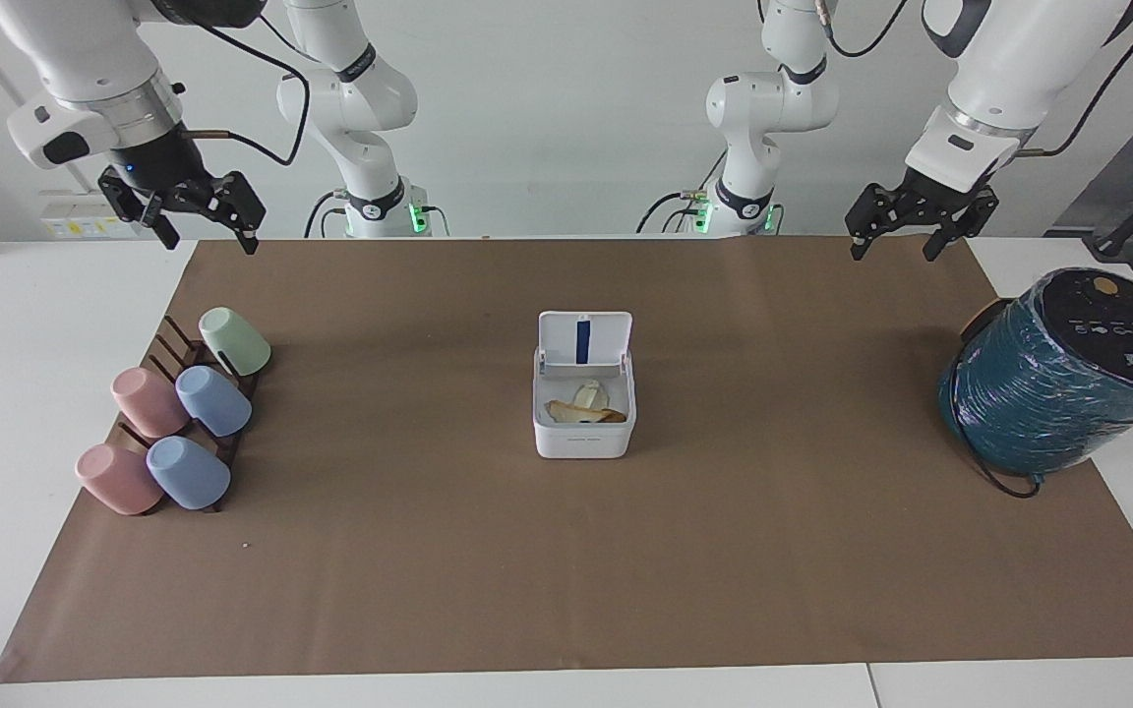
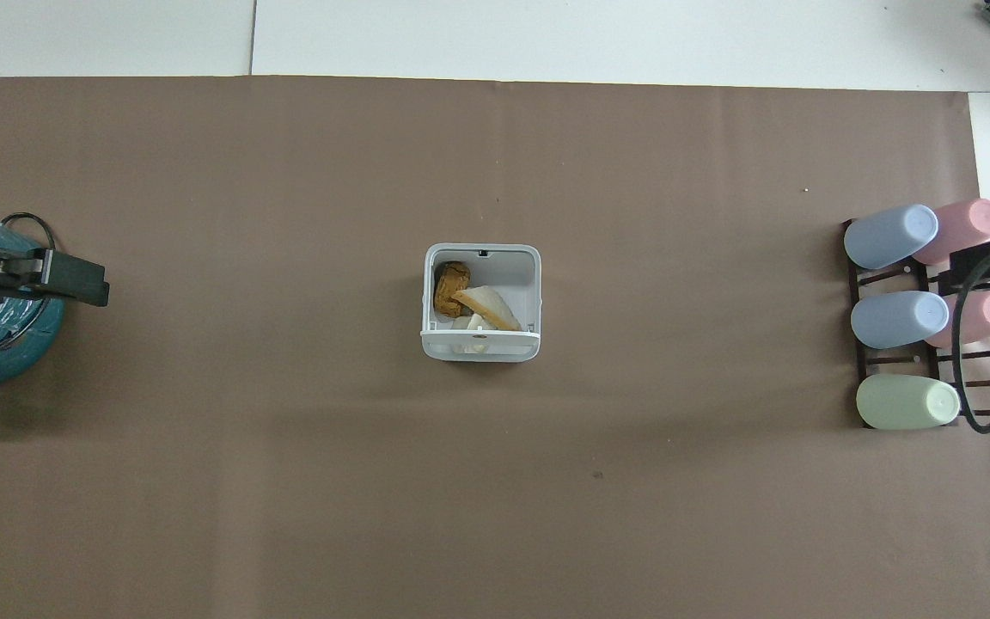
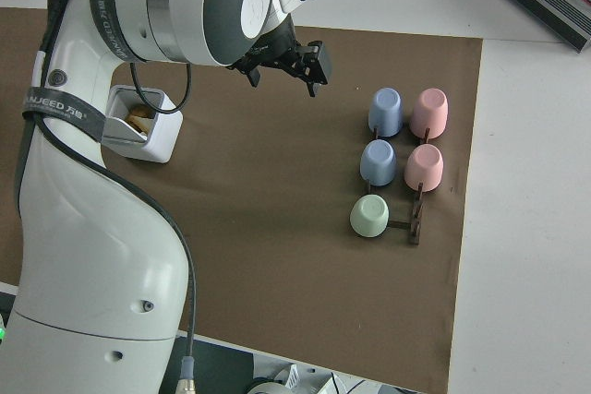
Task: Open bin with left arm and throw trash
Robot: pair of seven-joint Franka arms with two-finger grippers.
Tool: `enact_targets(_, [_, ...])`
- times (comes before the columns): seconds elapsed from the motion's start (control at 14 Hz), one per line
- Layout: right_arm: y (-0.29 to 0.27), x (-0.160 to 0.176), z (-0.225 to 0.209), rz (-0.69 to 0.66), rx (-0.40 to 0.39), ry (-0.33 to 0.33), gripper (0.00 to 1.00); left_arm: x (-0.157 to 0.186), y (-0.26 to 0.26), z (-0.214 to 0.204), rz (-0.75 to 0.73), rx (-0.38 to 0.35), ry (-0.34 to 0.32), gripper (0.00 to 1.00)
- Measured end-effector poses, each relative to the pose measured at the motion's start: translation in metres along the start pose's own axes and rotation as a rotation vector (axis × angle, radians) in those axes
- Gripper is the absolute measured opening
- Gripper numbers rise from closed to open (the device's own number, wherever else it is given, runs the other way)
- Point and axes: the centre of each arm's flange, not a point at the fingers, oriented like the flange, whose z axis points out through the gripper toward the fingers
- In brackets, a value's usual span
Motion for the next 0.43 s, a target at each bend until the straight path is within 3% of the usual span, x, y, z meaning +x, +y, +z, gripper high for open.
enact_targets(0.43, [-0.0003, 0.0, 0.0013, -0.001, 0.0, -0.003, 1.0, 0.0, -0.0001, 0.0, 0.0, 0.001, 0.0, 1.0])
